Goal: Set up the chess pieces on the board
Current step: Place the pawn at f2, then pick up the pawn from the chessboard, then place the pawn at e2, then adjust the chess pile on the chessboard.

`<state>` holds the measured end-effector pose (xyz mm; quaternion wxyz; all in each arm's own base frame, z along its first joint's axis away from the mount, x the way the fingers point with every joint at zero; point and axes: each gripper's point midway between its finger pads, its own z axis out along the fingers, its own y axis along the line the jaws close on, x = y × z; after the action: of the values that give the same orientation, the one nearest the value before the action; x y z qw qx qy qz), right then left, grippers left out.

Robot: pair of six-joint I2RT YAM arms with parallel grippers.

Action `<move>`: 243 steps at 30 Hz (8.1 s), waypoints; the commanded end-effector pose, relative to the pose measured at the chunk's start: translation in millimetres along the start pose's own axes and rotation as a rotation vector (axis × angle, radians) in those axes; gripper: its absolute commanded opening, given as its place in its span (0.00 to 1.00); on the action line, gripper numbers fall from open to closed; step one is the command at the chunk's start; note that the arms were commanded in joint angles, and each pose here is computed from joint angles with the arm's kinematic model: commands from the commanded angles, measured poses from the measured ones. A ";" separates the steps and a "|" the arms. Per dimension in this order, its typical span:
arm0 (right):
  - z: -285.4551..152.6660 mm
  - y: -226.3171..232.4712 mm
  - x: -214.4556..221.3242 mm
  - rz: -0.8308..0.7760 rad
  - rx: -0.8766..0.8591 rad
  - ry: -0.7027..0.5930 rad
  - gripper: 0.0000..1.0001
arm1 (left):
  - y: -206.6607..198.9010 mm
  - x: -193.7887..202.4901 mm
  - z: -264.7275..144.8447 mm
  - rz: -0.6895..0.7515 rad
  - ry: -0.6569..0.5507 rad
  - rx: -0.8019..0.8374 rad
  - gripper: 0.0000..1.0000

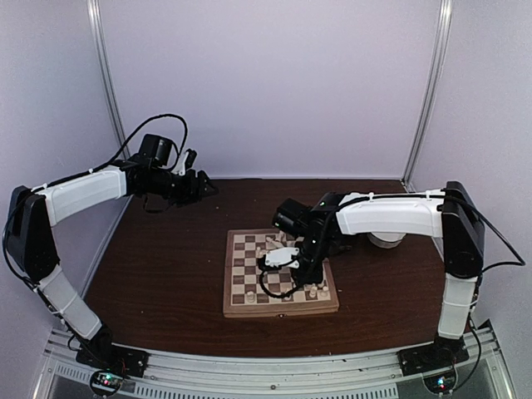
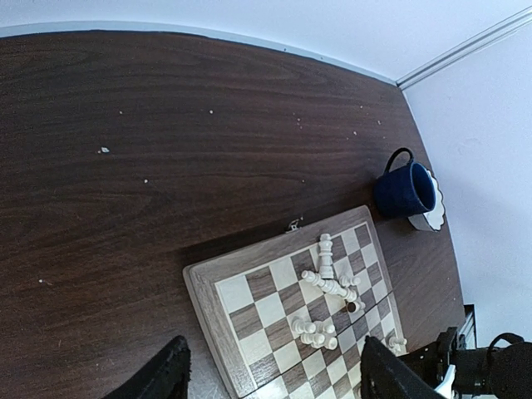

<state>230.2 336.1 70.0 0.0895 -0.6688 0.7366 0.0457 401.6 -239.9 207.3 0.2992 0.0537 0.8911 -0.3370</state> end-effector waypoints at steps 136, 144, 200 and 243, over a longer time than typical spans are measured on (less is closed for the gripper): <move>-40.4 -134.3 -20.2 0.339 0.066 -0.152 0.06 | -10.0 -13.3 0.6 0.000 -0.019 0.048 0.70; -60.1 -68.7 -28.0 0.183 0.026 -0.210 0.07 | -9.3 -12.0 2.2 -0.010 -0.013 0.049 0.70; 5.7 -3.1 -20.9 0.059 -0.129 -0.043 0.12 | -11.2 -11.1 3.5 -0.012 -0.006 0.059 0.70; -27.5 -108.0 -41.2 0.247 -0.024 -0.193 0.25 | -14.1 -6.3 9.7 -0.010 0.019 0.076 0.69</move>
<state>335.4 338.6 88.0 0.1158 -0.5474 0.8218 0.1078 400.5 -249.3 200.7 0.2738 0.0555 0.8907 -0.3586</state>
